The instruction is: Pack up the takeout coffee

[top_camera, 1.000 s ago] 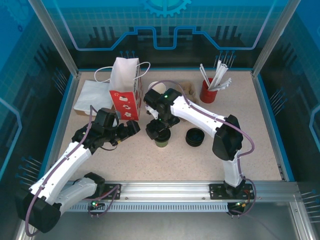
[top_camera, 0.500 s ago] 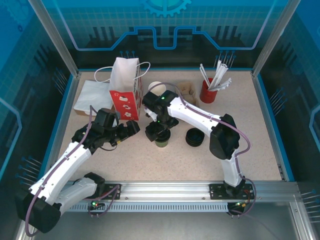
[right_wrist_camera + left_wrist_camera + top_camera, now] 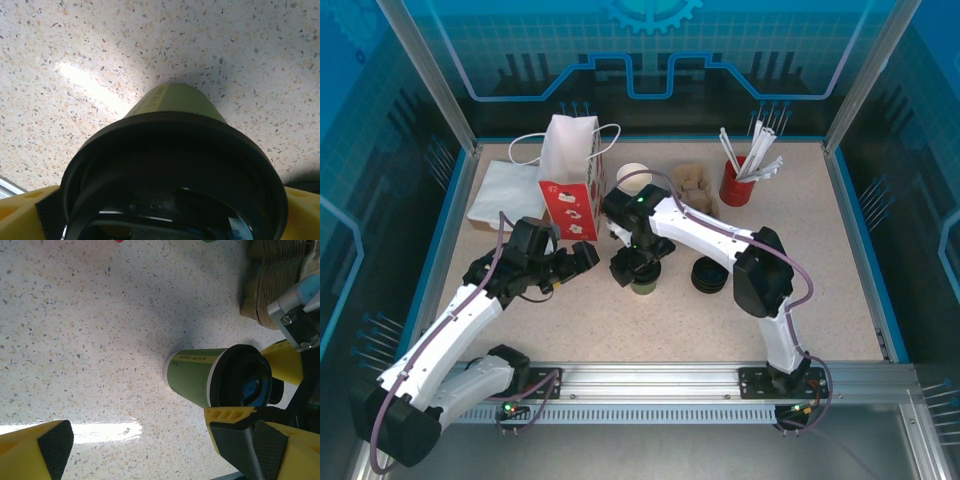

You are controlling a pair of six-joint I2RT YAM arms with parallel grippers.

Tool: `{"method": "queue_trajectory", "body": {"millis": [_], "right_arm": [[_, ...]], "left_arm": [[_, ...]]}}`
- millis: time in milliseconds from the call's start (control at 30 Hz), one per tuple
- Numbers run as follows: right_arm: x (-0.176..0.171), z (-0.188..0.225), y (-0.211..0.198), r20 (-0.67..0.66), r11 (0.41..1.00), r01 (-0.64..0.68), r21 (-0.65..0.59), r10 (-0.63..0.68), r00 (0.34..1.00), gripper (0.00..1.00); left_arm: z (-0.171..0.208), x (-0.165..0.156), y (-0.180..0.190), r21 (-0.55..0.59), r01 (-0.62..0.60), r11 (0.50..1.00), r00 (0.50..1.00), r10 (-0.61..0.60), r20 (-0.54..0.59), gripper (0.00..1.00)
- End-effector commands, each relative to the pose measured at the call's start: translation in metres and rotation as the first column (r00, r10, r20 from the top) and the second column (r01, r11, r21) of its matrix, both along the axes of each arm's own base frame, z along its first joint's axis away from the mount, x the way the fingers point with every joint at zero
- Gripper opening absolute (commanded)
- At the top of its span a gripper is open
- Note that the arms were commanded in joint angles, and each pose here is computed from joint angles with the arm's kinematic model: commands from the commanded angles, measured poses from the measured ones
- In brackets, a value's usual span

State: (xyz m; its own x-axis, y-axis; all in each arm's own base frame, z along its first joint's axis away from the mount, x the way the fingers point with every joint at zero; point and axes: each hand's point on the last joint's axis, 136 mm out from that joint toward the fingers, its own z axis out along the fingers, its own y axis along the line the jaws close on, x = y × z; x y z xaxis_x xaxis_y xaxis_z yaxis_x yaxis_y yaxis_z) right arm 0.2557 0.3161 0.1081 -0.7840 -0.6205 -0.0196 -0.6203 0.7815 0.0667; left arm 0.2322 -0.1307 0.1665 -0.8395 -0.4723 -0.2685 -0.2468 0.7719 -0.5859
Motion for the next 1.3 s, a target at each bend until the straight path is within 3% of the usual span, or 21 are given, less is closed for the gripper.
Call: {"method": "queue_trajectory", "body": {"millis": [0,733,1267], "right_arm": [[-0.011,-0.013,-0.004,-0.04,0.998,-0.029,-0.05,0.027,0.999,0.98],[-0.022,-0.049,-0.018,-0.126,0.99,-0.035,-0.135,0.018,0.992,0.89],[-0.017,0.009,-0.028,-0.069,0.998,0.046,-0.041,-0.049,0.996,0.83]], "left_arm": [[-0.002,-0.002,0.007,0.032,-0.001,1.0,1.0,0.001,0.005,0.96],[0.002,0.004,0.003,0.035,0.018,0.999,1.0,-0.019,0.007,0.96],[0.002,0.002,0.004,0.035,0.018,0.999,1.0,-0.018,0.01,0.97]]}}
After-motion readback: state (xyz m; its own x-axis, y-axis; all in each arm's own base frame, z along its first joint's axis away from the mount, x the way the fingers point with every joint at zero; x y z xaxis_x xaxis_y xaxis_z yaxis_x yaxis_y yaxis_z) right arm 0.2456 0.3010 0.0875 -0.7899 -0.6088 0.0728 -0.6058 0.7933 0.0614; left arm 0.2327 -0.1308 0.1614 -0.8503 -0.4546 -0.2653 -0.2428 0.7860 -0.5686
